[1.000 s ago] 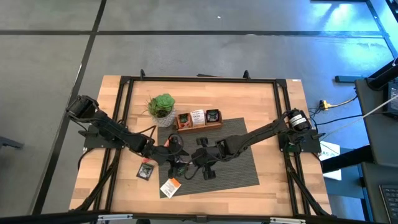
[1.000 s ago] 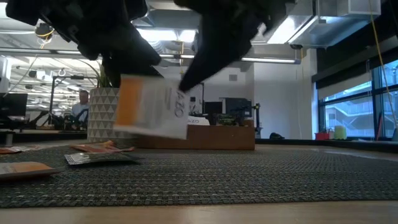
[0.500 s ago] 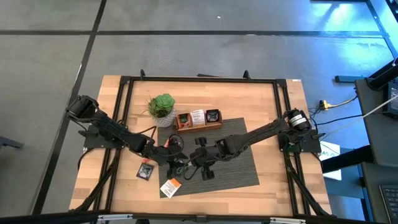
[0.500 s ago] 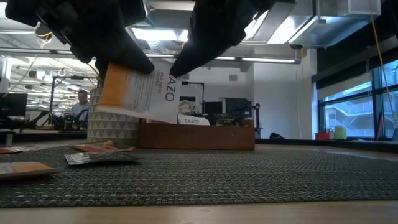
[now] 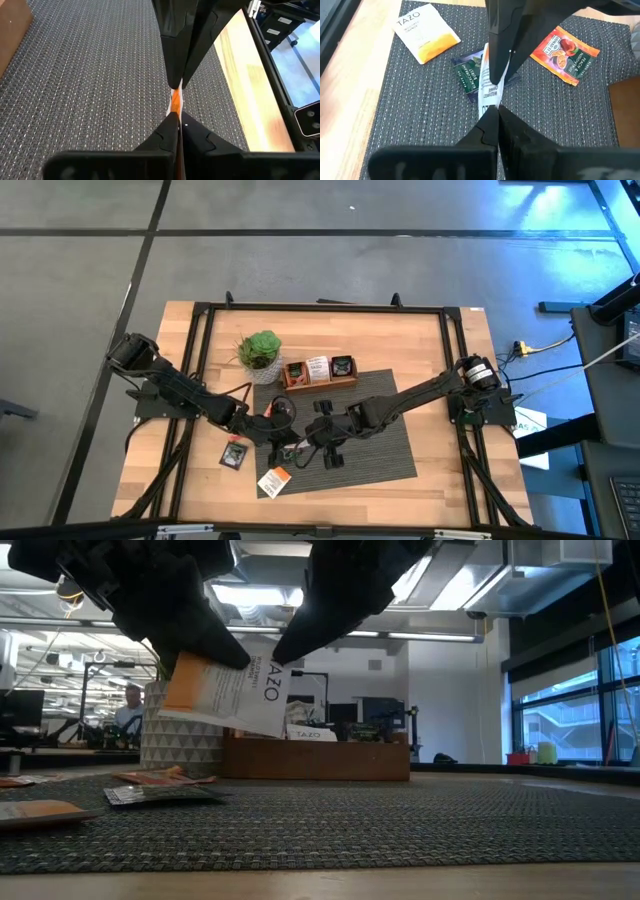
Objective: Pick & Place Tea
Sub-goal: Put the top white tea bag into the middle slot of the wooden organizer
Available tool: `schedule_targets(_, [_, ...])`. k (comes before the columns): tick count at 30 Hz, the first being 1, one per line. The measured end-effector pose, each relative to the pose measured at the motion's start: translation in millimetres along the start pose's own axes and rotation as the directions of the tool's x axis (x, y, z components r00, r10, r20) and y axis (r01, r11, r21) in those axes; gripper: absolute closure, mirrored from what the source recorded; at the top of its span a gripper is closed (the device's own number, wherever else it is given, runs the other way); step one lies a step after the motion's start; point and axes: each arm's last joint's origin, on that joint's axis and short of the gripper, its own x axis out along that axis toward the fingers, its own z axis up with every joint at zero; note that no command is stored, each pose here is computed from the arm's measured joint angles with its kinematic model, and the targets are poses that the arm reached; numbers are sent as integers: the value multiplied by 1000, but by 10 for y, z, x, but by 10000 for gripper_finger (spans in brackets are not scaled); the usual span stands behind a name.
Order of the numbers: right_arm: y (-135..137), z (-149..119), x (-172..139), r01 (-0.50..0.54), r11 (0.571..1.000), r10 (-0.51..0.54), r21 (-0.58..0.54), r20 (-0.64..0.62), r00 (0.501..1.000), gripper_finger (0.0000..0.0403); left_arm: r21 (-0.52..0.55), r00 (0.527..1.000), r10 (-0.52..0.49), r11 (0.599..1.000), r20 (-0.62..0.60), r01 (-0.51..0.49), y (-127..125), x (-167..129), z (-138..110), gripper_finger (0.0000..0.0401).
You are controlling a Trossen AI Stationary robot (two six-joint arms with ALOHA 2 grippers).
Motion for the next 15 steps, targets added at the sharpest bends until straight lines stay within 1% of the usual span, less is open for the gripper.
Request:
schedule_targets(4, [-10, 1, 2, -14, 1000, 14, -17, 0, 1000, 381, 0, 1000, 0, 1000, 0, 0, 0, 0, 0, 398])
schedule_targets(8, [-3, -17, 1, -54, 999, 55, 5, -20, 998, 329, 7, 1000, 0, 1000, 0, 0, 0, 1, -1, 398])
schedule_targets(11, [-12, -39, -72, -48, 999, 49, 15, -86, 995, 286, 32, 1000, -1, 999, -1, 1, 1, 1, 0, 398])
schedule_targets(15, [-36, -76, -277, -15, 1000, 16, 7, -86, 996, 249, 29, 1000, -7, 1000, 17, 7, -8, -4, 18, 399])
